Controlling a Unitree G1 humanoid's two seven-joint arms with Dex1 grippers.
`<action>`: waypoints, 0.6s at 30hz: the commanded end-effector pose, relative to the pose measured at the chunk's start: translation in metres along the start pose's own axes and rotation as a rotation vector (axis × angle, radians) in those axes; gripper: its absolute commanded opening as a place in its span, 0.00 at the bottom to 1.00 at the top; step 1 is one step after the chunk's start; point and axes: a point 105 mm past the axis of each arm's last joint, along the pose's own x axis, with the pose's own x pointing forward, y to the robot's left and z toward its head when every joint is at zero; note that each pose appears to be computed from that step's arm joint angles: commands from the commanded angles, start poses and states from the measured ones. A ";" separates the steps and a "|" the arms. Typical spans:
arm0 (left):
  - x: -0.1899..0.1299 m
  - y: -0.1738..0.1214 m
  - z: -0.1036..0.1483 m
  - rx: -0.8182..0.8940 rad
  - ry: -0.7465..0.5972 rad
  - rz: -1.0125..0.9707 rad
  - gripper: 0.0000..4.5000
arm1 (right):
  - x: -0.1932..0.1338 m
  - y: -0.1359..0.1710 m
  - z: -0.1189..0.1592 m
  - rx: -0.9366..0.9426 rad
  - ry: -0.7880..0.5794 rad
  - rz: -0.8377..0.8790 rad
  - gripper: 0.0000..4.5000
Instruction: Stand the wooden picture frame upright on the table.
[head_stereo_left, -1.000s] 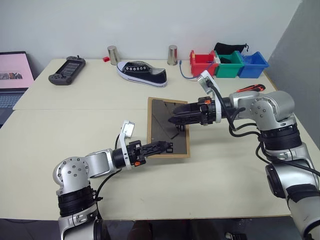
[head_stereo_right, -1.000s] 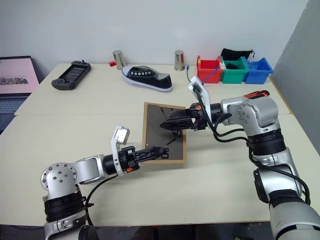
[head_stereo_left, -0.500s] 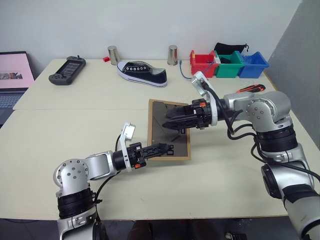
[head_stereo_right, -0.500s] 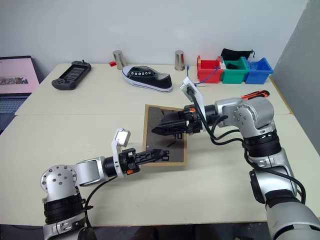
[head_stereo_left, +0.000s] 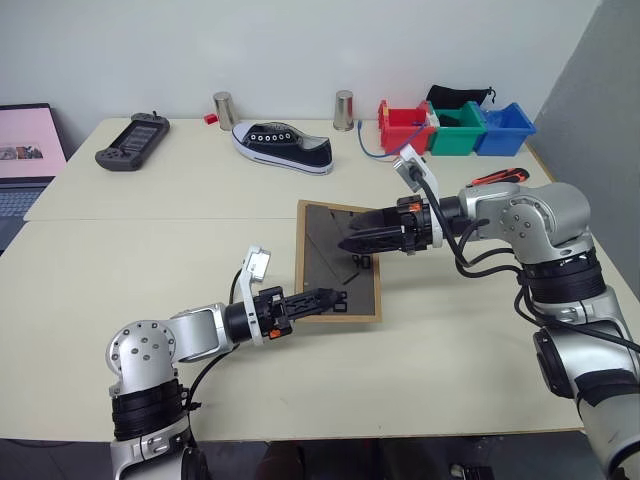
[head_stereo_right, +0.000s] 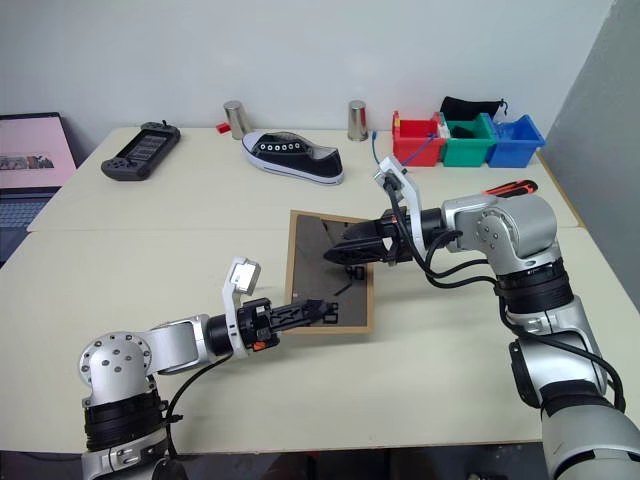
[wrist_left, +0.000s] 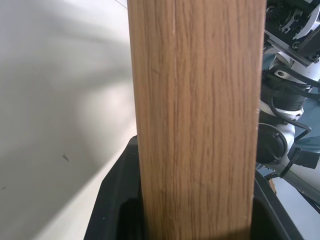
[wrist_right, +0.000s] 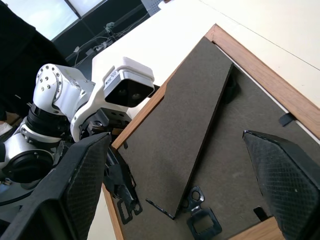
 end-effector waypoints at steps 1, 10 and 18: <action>0.003 -0.012 0.003 0.038 -0.008 -0.053 0.27 | 0.006 0.012 0.012 -0.039 -0.016 0.037 1.00; 0.001 -0.009 0.003 0.036 -0.009 -0.040 0.27 | 0.019 0.034 0.008 -0.017 -0.025 0.142 1.00; -0.006 -0.005 0.005 0.002 -0.050 -0.030 0.27 | -0.014 0.057 0.006 0.056 -0.058 0.317 1.00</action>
